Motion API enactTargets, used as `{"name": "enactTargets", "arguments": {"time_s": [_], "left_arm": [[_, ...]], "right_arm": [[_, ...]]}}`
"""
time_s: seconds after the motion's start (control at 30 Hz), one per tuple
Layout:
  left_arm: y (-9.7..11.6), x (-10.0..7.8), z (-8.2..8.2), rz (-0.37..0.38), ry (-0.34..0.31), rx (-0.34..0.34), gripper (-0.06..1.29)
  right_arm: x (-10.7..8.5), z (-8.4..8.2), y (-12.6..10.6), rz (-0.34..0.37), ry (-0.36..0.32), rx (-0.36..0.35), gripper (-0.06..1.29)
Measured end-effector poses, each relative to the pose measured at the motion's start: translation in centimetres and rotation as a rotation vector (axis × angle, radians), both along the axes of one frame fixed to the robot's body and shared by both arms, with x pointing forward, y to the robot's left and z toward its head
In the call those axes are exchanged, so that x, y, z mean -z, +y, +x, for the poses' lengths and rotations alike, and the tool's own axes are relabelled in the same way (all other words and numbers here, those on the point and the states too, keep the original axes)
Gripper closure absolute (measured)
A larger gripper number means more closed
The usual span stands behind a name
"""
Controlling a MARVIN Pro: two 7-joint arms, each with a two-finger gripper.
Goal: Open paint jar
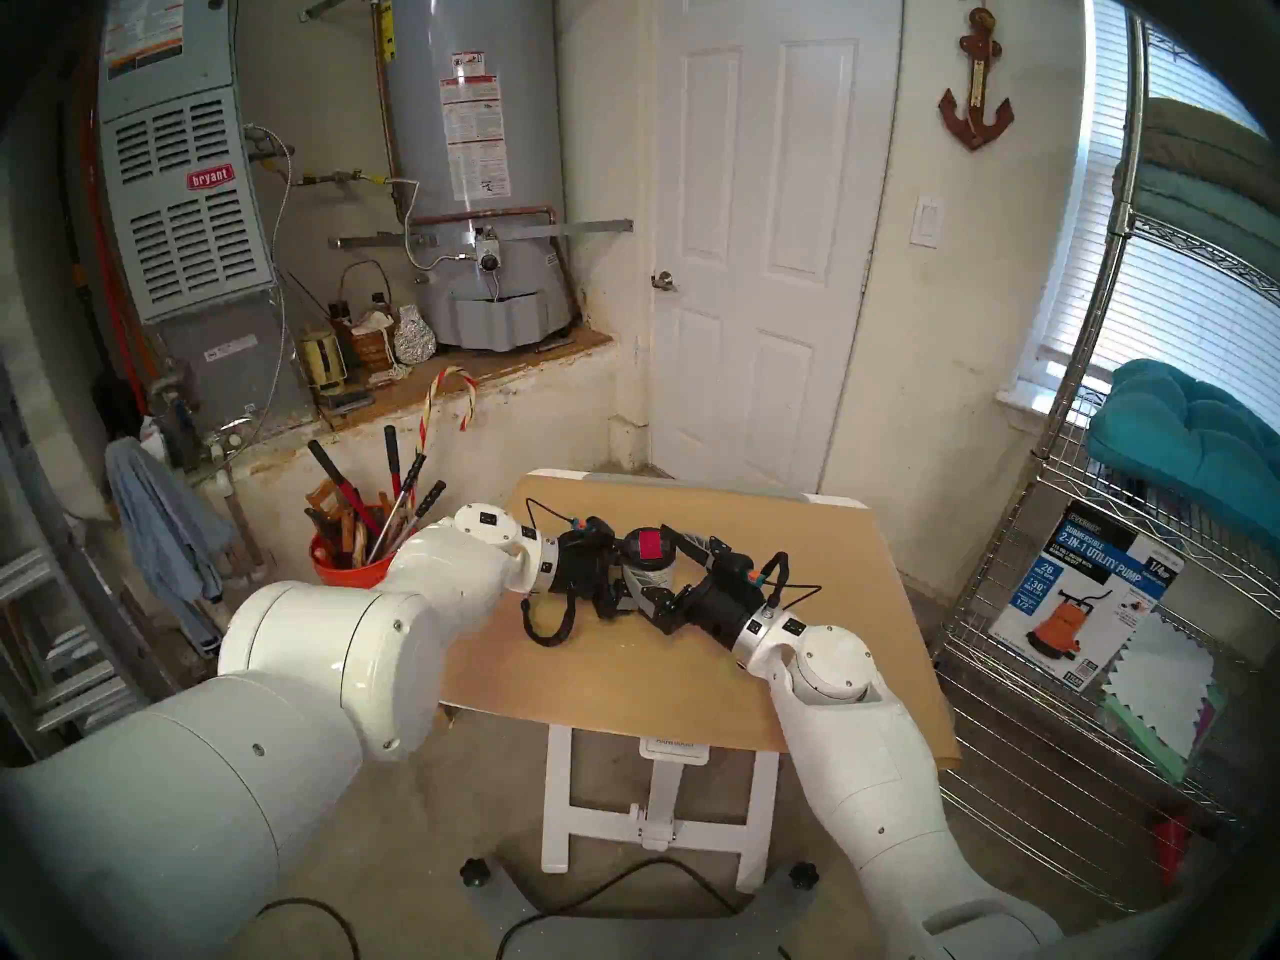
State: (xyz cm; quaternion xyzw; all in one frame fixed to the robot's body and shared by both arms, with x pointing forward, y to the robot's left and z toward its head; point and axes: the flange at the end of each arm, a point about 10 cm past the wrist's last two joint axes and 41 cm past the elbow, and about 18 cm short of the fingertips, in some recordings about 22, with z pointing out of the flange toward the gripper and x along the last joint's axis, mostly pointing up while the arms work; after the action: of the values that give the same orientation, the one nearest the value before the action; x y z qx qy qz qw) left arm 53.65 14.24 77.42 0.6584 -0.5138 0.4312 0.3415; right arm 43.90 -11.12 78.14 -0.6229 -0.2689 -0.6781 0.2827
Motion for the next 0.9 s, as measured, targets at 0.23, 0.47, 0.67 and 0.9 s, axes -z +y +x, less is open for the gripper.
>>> {"name": "enactTargets", "arguments": {"time_s": [0.23,0.47,0.67,0.9], "left_arm": [[0.0,0.0,0.0,-0.001,0.002,0.001,0.45],[0.1,0.0,0.0,-0.001,0.003,0.001,0.45],[0.1,0.0,0.0,-0.001,0.004,0.003,0.45],[0.1,0.0,-0.1,-0.001,0.006,0.008,0.45]], "right_arm": [[0.2,0.1,0.2,-0.023,-0.023,0.017,0.02],[0.5,0.6,0.5,-0.028,-0.029,0.037,0.02],[0.9,1.2,0.7,-0.048,-0.021,0.042,0.02],[1.1,1.9,1.1,-0.075,-0.008,0.036,0.02]]}}
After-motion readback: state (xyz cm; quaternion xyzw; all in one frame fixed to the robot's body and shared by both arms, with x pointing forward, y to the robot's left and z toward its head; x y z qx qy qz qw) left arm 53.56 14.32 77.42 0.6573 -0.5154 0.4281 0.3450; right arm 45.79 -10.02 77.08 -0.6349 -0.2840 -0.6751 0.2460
